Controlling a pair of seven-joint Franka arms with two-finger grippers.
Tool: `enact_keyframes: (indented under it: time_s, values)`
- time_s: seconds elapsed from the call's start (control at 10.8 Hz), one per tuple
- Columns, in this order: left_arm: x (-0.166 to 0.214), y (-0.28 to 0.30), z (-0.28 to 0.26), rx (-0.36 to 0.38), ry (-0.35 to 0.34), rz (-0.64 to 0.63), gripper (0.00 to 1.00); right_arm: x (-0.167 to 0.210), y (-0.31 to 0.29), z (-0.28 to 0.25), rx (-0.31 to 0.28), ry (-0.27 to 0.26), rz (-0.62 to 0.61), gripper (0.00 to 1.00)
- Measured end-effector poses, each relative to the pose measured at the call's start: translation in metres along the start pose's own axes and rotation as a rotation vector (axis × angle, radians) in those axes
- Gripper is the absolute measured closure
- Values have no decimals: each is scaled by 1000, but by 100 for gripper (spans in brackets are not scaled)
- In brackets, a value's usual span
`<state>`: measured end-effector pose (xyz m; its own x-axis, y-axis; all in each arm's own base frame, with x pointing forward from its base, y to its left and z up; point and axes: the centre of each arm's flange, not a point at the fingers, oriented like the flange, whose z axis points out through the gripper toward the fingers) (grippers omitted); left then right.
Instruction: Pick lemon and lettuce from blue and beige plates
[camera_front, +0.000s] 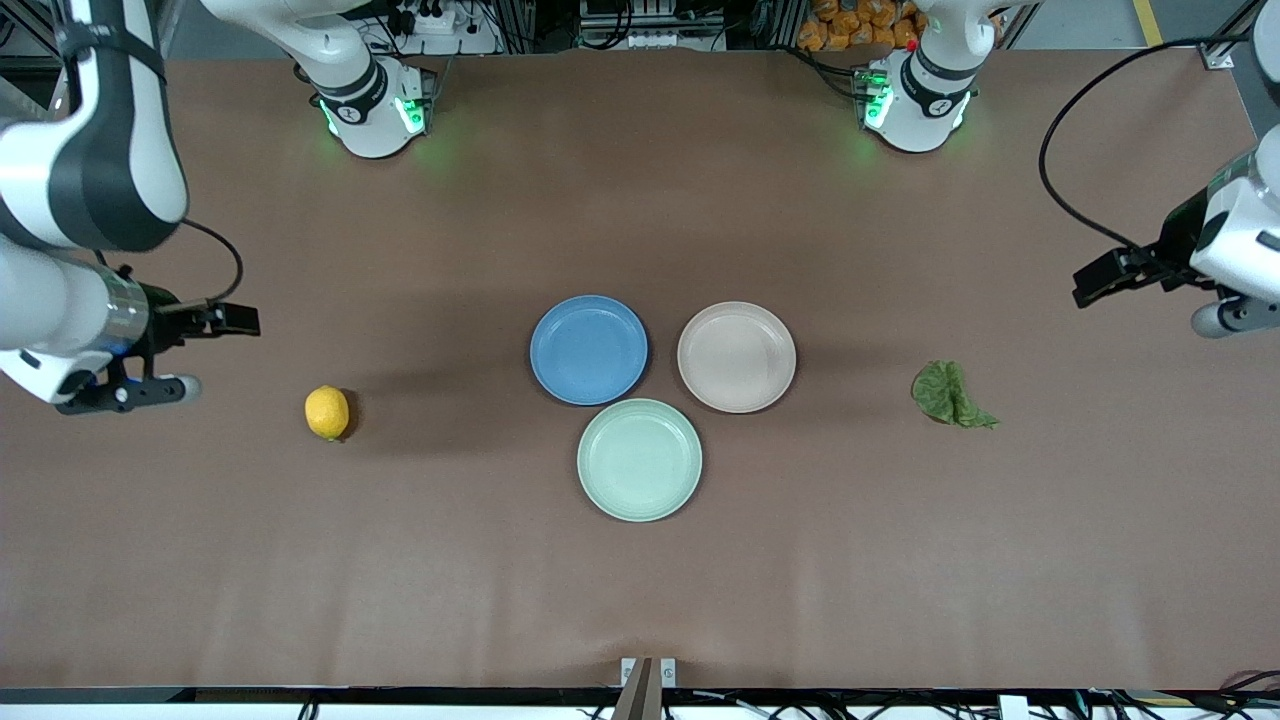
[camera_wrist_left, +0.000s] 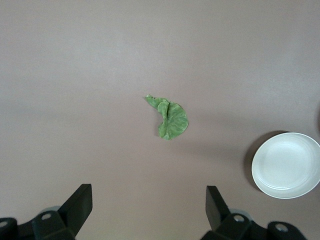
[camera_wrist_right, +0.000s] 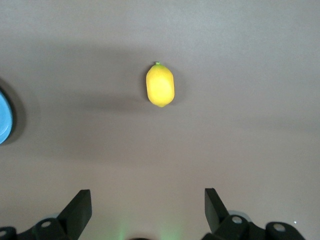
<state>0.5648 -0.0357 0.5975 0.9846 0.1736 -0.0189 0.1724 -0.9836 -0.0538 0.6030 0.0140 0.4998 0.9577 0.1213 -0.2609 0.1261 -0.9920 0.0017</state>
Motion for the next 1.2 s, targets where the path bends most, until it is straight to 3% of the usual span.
enact_keyframes:
  time_s: [0.55,1.2]
  values:
    - [-19,3,-24,-38,8,26,0,-58,5,-56,22,110,-2,0]
    - [-51,12,-52,-23,4,58,0,-74,4,-94,11,195,-3,0]
